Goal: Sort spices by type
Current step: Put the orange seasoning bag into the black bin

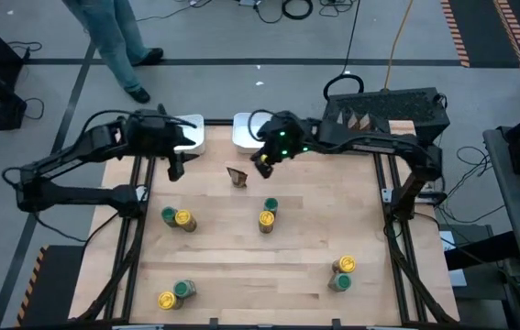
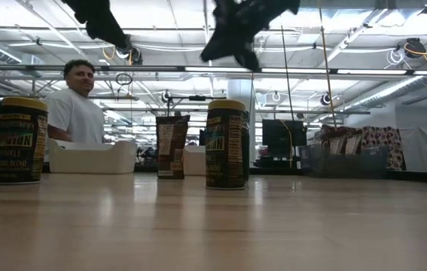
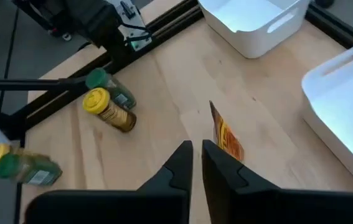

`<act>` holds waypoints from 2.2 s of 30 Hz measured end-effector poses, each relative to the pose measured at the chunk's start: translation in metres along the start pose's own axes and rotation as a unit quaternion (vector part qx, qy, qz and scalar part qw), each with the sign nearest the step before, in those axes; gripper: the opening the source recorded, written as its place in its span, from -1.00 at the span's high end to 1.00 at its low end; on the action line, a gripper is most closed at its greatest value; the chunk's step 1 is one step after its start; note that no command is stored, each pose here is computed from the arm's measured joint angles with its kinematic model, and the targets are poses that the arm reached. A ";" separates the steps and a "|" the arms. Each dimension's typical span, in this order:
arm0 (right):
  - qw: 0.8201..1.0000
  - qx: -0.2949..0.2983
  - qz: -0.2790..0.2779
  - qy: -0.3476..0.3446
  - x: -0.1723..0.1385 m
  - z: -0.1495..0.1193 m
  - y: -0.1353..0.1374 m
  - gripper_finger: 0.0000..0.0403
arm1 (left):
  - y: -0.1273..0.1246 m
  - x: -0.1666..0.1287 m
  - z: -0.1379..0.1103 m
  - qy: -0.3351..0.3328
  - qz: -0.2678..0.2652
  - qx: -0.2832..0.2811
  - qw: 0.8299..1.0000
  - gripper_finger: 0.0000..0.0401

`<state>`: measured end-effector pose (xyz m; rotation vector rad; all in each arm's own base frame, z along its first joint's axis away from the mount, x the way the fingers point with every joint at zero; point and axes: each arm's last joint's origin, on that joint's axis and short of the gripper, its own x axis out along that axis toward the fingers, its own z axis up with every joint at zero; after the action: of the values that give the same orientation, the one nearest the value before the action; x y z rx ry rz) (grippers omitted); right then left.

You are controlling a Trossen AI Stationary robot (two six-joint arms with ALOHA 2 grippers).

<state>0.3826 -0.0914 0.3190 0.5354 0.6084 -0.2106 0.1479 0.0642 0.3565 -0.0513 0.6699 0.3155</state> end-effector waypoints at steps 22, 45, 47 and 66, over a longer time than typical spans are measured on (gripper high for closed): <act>0.995 -0.065 -0.046 0.065 0.113 -0.018 -0.009 -0.06 | -0.006 -0.016 -0.037 -0.074 -0.009 -0.074 0.994 0.01; 0.988 -0.067 -0.104 0.097 0.155 -0.048 -0.024 0.54 | -0.006 -0.016 -0.037 -0.076 -0.009 -0.070 0.995 0.01; 0.988 -0.067 -0.102 0.097 0.155 -0.048 -0.024 0.73 | -0.006 -0.016 -0.037 -0.076 -0.009 -0.070 0.995 0.01; 0.993 -0.012 -0.099 0.057 0.073 0.016 -0.012 0.99 | -0.006 -0.016 -0.037 -0.076 -0.008 -0.070 0.995 0.01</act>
<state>0.4451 -0.1129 0.2819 0.4658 0.7748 -0.3614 0.1156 0.0491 0.3369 -0.1659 0.4953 0.3463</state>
